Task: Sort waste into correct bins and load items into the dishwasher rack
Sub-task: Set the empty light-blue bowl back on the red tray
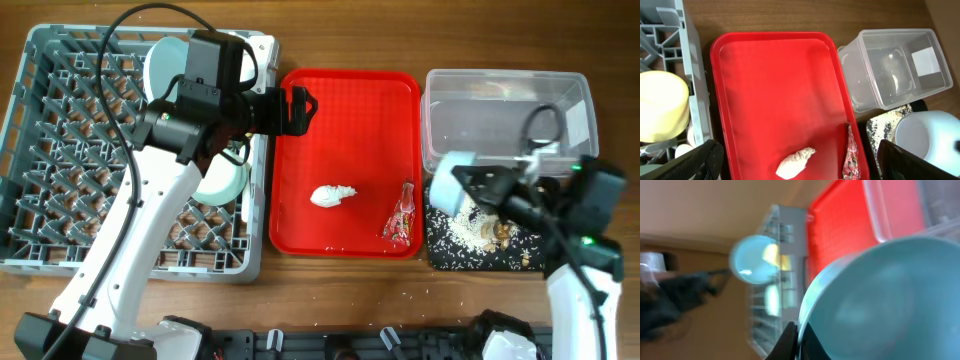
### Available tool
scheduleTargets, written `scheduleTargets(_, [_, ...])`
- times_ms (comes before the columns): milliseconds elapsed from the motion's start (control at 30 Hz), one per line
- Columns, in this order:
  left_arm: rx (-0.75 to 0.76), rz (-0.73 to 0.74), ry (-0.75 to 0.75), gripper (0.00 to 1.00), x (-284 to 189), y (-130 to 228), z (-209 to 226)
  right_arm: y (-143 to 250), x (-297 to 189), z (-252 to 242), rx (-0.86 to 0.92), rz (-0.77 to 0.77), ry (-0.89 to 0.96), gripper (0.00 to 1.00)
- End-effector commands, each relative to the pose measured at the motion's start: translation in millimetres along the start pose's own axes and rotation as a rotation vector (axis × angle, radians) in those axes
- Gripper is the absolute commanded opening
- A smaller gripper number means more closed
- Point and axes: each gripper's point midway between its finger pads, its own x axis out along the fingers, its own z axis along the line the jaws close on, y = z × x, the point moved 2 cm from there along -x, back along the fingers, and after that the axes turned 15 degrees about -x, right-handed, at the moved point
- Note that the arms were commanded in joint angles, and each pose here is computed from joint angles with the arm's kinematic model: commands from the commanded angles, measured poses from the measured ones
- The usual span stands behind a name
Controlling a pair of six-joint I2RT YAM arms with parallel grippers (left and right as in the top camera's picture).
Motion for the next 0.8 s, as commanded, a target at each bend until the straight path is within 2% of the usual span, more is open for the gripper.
scheduleTargets(0, [-0.007,0.003,0.012,1.0,-0.2,0.3,-2.3,-12.9,18.6,26.1,-0.232,-0.052,0.242,0.04])
scheduleTargets(167, [-0.007,0.003,0.012,1.0,-0.2,0.4,-2.2,19.7,73.3,53.0,-0.518,0.008,0.422,0.04])
scheduleTargets(267, [-0.007,0.003,0.012,1.0,-0.2,0.4,-2.2,55.1,136.3,49.2,-0.754,0.121,0.461,0.04])
scheduleTargets(367, [-0.007,0.003,0.012,1.0,-0.2,0.4,-2.2,68.0,179.6,25.5,-0.789,0.161,0.487,0.04])
scheduleTargets(533, [-0.007,0.003,0.012,1.0,-0.2,0.4,-2.2,58.6,191.0,17.4,-0.797,0.104,0.532,0.05])
scheduleTargets(633, [-0.007,0.003,0.012,1.0,-0.3,0.2,-2.4,59.1,190.8,17.0,-0.796,0.107,0.532,0.25])
scheduleTargets(700, [-0.007,0.003,0.012,1.0,-0.2,0.3,-2.3,58.9,190.9,17.3,-0.796,0.105,0.531,0.34])
scheduleTargets(767, [-0.007,0.003,0.012,1.0,-0.2,0.3,-2.3,58.9,192.3,30.3,-0.789,0.103,0.469,0.38])
